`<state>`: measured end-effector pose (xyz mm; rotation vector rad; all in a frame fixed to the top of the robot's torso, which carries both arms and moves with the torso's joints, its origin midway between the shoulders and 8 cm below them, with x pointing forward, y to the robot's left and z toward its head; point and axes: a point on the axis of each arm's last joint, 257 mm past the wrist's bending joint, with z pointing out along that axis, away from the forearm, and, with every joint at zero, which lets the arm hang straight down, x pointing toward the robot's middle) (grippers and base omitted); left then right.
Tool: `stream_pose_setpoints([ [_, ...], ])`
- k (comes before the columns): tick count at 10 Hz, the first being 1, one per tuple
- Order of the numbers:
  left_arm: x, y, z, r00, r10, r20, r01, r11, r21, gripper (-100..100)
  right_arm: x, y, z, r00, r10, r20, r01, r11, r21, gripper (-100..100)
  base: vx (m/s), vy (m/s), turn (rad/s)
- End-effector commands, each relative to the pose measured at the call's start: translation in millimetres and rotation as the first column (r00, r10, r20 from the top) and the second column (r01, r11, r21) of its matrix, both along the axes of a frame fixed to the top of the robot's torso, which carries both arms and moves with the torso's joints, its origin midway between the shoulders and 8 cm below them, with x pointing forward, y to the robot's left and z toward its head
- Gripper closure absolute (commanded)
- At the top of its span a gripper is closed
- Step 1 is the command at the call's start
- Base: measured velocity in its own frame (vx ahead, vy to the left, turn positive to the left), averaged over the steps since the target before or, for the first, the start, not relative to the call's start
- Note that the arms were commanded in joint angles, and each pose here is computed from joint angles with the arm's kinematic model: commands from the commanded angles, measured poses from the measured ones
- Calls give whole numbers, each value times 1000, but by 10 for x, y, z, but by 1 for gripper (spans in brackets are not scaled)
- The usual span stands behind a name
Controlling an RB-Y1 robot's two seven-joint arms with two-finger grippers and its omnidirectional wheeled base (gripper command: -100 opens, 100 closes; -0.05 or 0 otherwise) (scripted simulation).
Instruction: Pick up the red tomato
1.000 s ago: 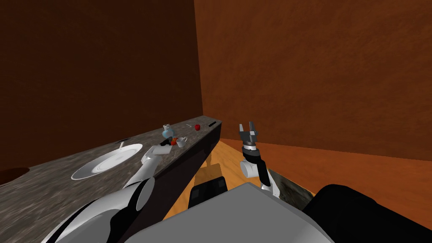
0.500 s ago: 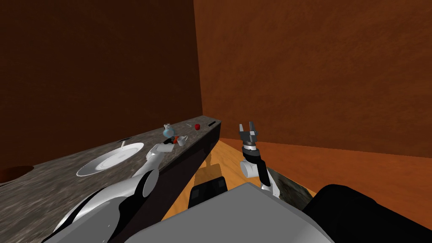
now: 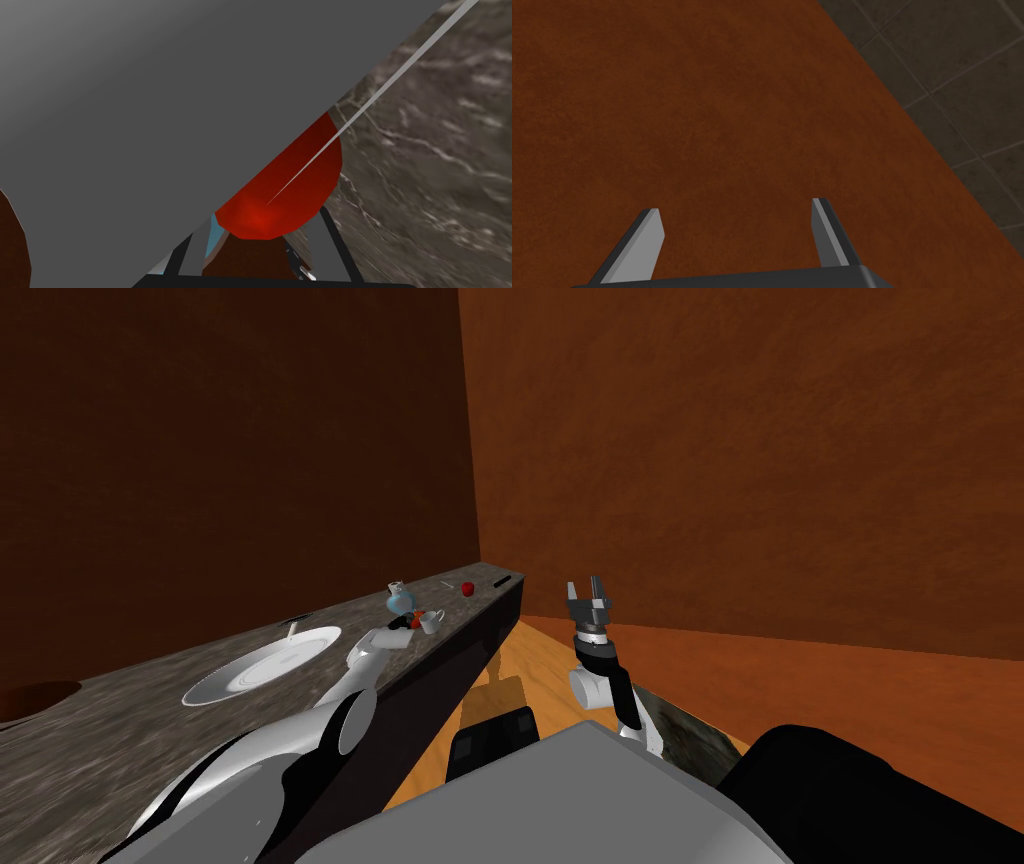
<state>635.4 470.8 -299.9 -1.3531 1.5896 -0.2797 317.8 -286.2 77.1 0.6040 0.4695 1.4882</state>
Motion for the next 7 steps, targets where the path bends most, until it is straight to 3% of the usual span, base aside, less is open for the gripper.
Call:
stream_pose_setpoints([
  [1, 0, 0, 0, 1000, 0, 0, 0, 1000, 0, 100, 0, 0, 0, 1000, 0, 0, 0, 1000, 0, 0, 0, 0, 0],
  [2, -1, 0, -1, 1000, 0, 0, 0, 1000, 0, 0, 0, 0, 0, 1000, 0, 0, 0, 1000, 0, 0, 0, 0, 0],
  [3, -166, 81, -159, 999, 20, -38, -21, 1000, -8, 100, 0, 0, 0, 1000, 0, 0, 0, 1000, 0, 0, 69, -5, 62],
  [6, -202, 164, -53, 1000, 23, -1, -23, 1000, 12, 100, 0, 0, 0, 1000, 0, 0, 0, 1000, 0, 0, 63, -8, 18],
  [7, -350, 232, -186, 999, 38, -34, -37, 999, 7, 100, 0, 0, 0, 1000, 0, 0, 0, 1000, 0, 0, 73, 2, 42],
])
